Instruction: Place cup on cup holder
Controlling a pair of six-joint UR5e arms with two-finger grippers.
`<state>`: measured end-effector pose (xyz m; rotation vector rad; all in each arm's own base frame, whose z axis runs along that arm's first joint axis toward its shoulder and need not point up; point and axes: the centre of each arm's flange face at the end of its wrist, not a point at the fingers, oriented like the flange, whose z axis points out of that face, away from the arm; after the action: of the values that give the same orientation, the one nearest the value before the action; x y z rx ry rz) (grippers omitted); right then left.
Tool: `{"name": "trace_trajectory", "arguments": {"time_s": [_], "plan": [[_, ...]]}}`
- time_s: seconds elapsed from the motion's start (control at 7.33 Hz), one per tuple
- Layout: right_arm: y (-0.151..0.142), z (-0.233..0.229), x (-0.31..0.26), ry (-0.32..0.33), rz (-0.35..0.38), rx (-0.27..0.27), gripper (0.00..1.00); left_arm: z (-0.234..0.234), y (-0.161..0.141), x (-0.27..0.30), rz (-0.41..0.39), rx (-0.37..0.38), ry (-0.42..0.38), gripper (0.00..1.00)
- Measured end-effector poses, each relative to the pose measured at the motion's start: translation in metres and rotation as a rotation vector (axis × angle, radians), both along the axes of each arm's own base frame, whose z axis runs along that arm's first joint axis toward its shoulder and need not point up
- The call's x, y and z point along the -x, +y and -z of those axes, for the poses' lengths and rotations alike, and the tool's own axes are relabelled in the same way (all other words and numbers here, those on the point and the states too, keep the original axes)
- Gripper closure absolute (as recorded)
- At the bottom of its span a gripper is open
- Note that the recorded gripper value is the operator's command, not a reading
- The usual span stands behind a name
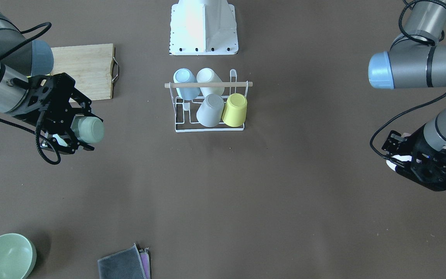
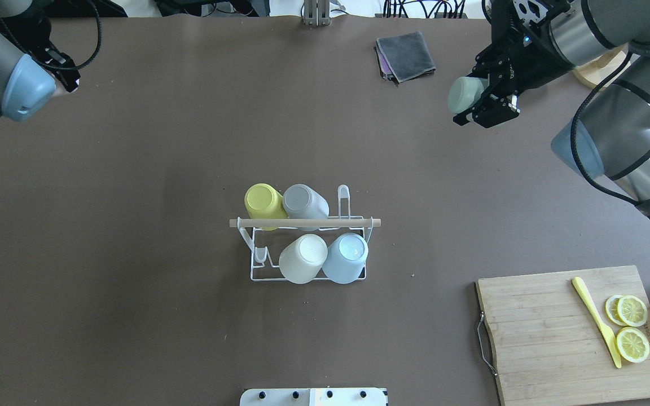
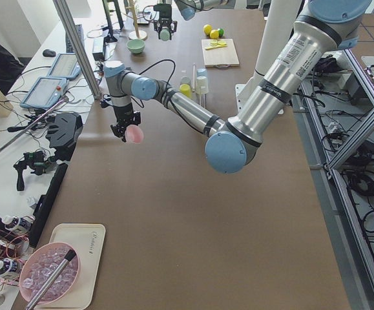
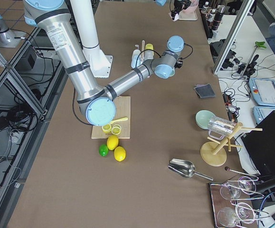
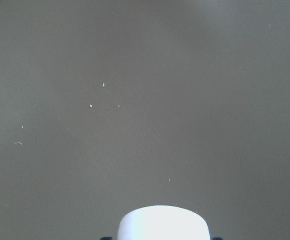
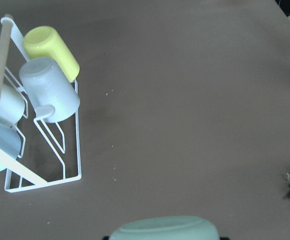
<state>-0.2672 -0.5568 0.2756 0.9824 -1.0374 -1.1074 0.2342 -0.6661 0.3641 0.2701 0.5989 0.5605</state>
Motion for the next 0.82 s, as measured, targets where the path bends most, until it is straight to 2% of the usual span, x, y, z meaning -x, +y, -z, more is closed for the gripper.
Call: {"name": "trace_trajectory", "arguments": {"time_s": [0.27, 0.55, 0.82], "plan": [[0.007, 0.012, -0.005, -0.109, -0.068, 0.003, 1.0, 0.022, 0.01, -0.054, 0.102, -0.13, 0.108, 1.0], [0.015, 0.02, -0.001, -0.226, -0.142, 0.037, 1.0, 0.031, 0.038, -0.079, 0.17, -0.268, 0.32, 1.0], [0.036, 0.032, 0.03, -0.394, -0.221, 0.087, 1.0, 0.026, 0.069, -0.069, 0.182, -0.449, 0.517, 1.0]]}}
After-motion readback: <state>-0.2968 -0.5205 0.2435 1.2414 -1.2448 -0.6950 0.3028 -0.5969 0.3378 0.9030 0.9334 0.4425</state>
